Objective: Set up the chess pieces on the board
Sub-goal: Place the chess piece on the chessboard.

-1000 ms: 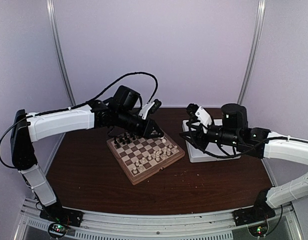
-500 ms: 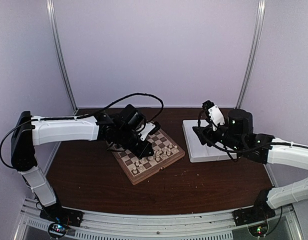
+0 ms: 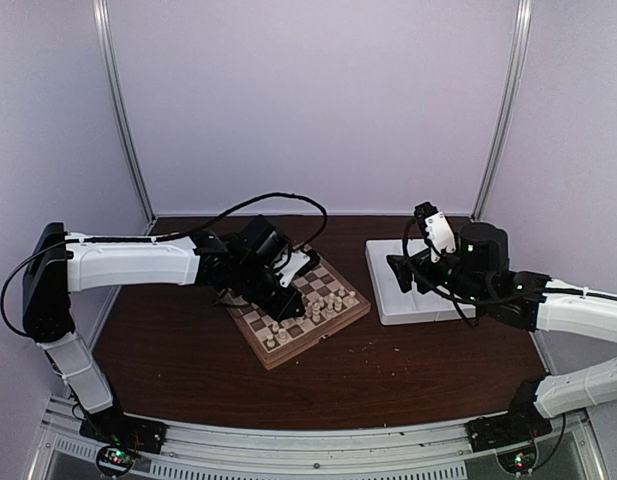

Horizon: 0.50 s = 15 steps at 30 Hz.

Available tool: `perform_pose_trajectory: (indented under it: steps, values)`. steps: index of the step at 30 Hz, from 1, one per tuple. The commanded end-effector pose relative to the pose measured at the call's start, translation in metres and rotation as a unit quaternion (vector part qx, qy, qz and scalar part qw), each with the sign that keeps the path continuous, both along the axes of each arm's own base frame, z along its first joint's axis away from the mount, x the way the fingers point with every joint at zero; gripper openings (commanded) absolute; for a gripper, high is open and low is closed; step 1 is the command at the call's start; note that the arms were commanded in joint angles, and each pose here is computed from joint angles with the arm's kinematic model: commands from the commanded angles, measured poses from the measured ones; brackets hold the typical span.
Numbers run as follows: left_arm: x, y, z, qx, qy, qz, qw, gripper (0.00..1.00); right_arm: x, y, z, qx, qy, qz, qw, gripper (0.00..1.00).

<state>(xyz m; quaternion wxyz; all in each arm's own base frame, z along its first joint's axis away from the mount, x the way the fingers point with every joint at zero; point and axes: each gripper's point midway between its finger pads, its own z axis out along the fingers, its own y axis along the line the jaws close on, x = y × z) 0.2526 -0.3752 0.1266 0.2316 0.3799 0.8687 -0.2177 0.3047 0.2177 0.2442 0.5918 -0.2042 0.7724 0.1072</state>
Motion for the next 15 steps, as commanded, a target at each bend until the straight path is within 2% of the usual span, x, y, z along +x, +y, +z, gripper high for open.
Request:
perform_pose_trajectory:
  steps: [1,15]
  values:
    - [0.002,-0.006,-0.006,-0.003,-0.01,-0.008,1.0,0.0,0.002,-0.008,0.005,0.012,-0.007,-0.02,1.0,1.0]
    - [0.004,-0.005,-0.031,0.032,-0.016,-0.002,0.999,0.0,0.001,-0.007,0.001,0.016,-0.005,-0.016,1.0,1.0]
